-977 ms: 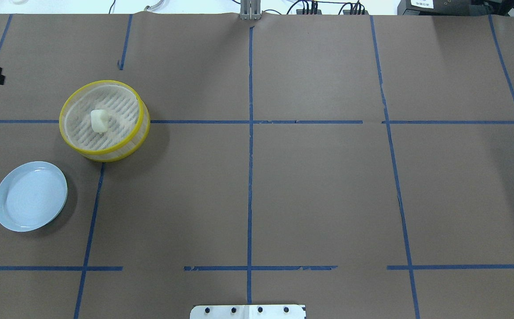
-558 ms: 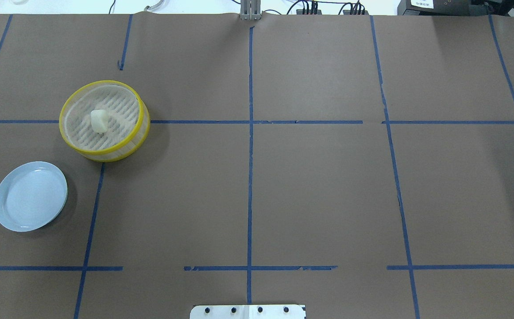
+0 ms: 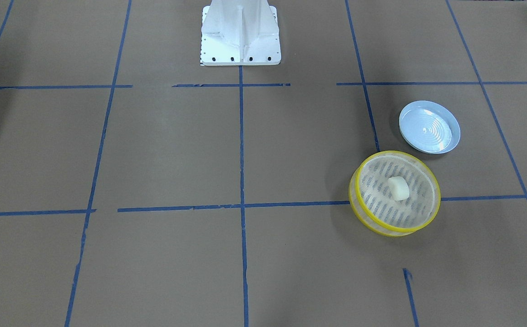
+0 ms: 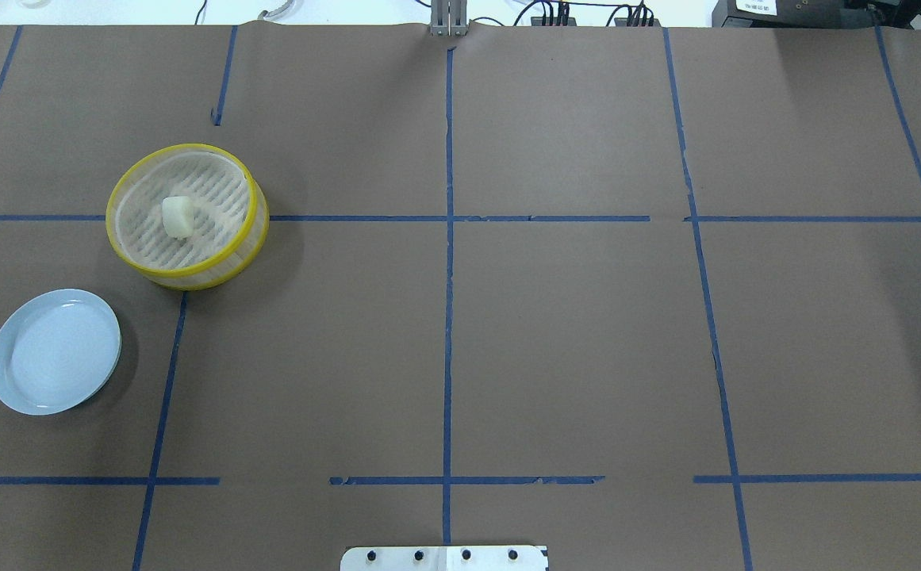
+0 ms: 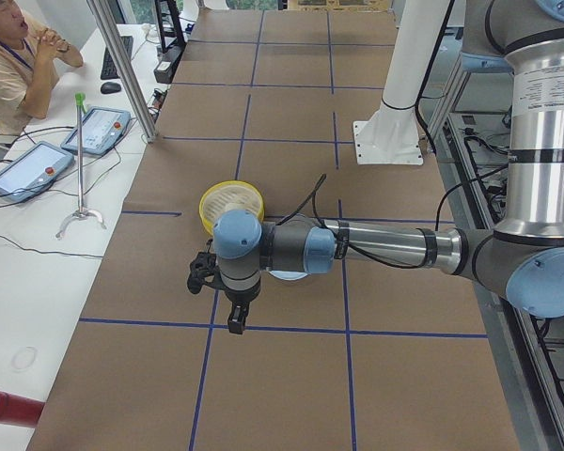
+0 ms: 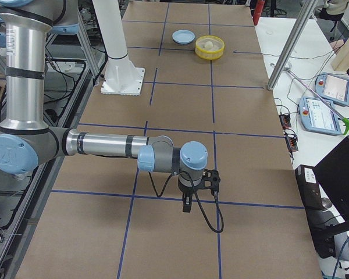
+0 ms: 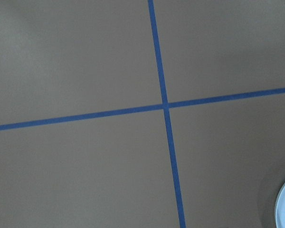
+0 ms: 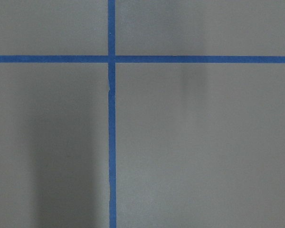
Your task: Place bun in steamer
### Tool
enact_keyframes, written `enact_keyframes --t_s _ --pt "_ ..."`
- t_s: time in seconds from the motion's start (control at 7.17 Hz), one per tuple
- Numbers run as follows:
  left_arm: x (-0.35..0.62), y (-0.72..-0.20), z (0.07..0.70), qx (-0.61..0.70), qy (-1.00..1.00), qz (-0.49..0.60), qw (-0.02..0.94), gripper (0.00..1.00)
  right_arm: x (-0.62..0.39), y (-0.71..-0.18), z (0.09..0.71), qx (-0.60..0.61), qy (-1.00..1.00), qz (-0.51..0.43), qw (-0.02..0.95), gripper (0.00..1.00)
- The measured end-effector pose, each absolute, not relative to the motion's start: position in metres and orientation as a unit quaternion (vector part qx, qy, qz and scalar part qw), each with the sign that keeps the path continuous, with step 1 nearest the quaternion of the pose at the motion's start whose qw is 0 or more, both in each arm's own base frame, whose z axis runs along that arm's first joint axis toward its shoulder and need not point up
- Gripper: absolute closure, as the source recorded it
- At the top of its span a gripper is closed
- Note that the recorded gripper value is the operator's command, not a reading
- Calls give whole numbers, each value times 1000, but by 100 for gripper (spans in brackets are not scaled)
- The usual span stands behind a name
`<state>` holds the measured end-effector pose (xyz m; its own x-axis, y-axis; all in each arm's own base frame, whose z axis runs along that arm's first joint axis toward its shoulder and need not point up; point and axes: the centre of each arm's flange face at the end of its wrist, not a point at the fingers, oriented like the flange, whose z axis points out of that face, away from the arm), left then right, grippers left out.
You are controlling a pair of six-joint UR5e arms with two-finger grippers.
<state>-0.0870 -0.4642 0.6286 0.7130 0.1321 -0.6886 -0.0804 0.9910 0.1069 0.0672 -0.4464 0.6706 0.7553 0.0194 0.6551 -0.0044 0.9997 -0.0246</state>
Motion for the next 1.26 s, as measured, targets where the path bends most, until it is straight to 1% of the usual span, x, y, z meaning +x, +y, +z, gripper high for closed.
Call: enact_keyframes --t_s 0.28,0.7,1.26 --pt "-87 -457 638 9 381 54 923 0 67 -446 671 -11 -350 6 937 0" --pt "-86 -448 647 23 380 62 923 0 67 -446 671 -11 -350 6 937 0" --pt "-87 -450 640 30 376 66 924 0 67 -446 671 -11 -350 6 937 0"
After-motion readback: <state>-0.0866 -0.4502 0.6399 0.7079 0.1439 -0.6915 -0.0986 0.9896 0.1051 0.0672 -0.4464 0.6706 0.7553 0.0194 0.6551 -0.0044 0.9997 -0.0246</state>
